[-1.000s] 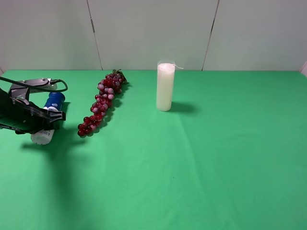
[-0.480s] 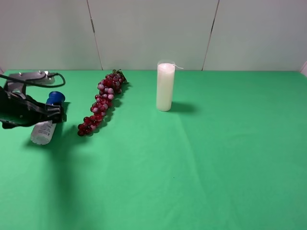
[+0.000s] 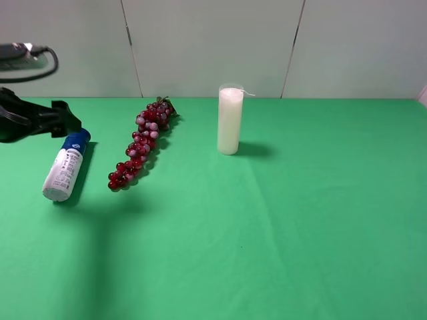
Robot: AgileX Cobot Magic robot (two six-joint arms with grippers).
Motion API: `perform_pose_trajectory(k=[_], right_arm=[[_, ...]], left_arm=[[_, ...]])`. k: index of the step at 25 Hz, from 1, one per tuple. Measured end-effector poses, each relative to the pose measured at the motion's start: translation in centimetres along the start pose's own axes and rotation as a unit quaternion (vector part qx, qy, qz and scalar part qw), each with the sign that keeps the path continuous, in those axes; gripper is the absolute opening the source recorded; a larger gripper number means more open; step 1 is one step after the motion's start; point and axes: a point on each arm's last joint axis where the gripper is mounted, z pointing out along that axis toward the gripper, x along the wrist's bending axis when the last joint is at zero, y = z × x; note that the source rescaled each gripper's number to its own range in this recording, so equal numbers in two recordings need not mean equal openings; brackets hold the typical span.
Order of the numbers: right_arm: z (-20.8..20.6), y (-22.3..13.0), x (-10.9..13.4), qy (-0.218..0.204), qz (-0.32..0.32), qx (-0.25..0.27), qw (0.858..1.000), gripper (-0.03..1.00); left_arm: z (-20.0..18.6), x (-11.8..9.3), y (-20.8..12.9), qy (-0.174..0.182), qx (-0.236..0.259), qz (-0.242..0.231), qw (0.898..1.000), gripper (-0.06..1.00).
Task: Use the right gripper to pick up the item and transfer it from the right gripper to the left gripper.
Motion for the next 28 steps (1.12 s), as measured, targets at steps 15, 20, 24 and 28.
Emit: perform_pose_trajectory(k=[15,20,24,28], right_arm=[[0.0,0.0,0.0,0.000,0.000,0.000,1.000,1.00],[0.0,0.0,0.0,0.000,0.000,0.000,1.000,1.00],[0.0,0.0,0.0,0.000,0.000,0.000,1.000,1.00],[0.0,0.0,0.0,0.000,0.000,0.000,1.000,1.00]], left_arm=[[-13.7,-1.1,0.6,-0.049,-0.109,0.073,0.990,1.00],[-16.7,-1.2,-0.8,-0.056,-0.110,0.095,0.988,1.00],[-19.0,-1.1,-2.4,-0.055,-0.109,0.117,0.986,1.00],[-21.6,-1.1,-4.1,-0.054,-0.136,0.130,0.981,1.00]])
